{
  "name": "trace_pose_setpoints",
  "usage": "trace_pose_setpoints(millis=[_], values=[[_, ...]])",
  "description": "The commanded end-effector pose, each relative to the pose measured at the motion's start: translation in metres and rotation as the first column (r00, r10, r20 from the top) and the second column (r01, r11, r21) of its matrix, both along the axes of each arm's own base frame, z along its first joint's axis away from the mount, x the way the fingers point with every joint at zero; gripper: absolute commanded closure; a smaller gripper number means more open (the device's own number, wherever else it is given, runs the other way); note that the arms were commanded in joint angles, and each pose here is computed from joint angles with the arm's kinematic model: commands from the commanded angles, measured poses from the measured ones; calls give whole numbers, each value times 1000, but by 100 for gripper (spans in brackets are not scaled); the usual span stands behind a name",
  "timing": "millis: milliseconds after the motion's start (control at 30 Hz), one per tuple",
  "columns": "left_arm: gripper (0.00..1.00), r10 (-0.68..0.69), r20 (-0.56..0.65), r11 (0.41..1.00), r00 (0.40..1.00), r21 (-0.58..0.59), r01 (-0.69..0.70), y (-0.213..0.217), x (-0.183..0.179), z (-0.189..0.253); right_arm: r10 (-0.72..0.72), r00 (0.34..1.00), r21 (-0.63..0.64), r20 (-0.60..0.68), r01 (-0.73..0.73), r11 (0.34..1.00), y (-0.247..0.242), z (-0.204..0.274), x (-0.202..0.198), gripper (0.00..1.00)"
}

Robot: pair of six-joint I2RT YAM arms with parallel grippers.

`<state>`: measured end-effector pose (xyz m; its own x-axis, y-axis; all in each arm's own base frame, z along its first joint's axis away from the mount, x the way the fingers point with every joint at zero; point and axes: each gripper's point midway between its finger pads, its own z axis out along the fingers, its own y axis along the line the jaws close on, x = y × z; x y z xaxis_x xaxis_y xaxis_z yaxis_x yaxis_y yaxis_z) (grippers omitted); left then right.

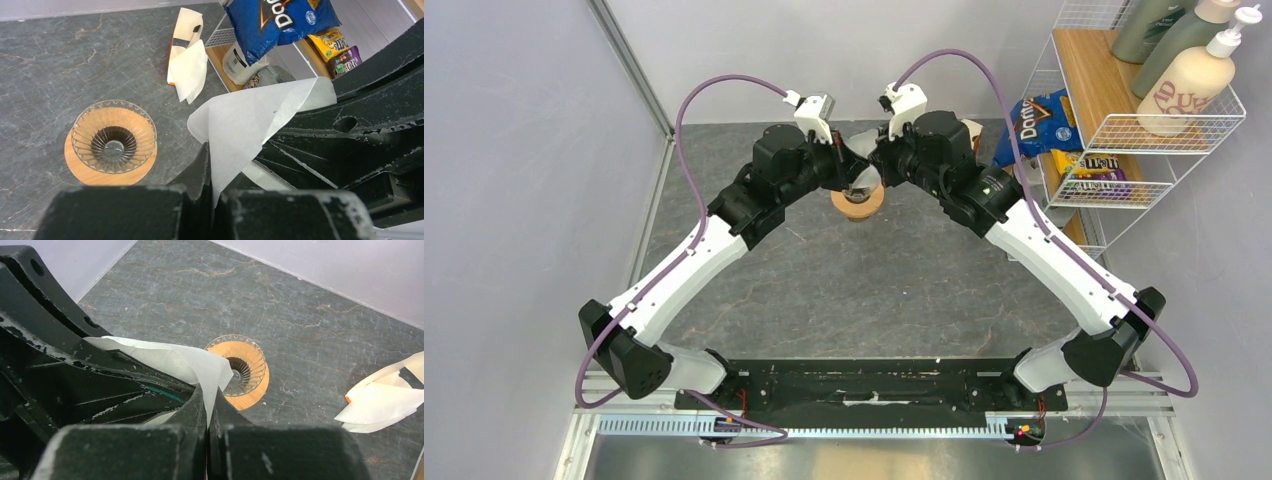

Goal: Place the coffee filter in the dripper

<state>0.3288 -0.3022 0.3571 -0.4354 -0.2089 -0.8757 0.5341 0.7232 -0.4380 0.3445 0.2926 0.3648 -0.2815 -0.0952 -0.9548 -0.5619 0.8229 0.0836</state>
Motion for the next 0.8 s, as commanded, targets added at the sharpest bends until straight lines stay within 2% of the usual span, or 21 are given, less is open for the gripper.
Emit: trace_pose_setpoints(millis=[0,67,200,233,300,500,767], values=[[97,-72,84,997,994,-30,75,-7,-13,28,40,998,67,49,-43,997,4,25,-9,100],[86,-37,91,999,995,-21,39,1,-10,30,20,999,61,50,-23,998,-2,26,-7,100],[54,19,99,1000,995,14,-20,17,-8,34,-45,999,28,28,44,999,-18,17,-1,100],[43,29,96,999,995,25,-32,19,-7,33,-64,998,14,21,64,998,-22,12,0,100],[32,32,83,998,996,52,-36,22,-8,29,-93,996,-1,5,93,996,-28,4,2,100],[31,96,97,991,991,83,-104,39,-8,28,-154,988,-14,-10,154,988,-33,1,10,100],[46,67,108,995,992,70,-75,42,-19,31,-169,985,-14,-17,169,986,-36,0,10,100]])
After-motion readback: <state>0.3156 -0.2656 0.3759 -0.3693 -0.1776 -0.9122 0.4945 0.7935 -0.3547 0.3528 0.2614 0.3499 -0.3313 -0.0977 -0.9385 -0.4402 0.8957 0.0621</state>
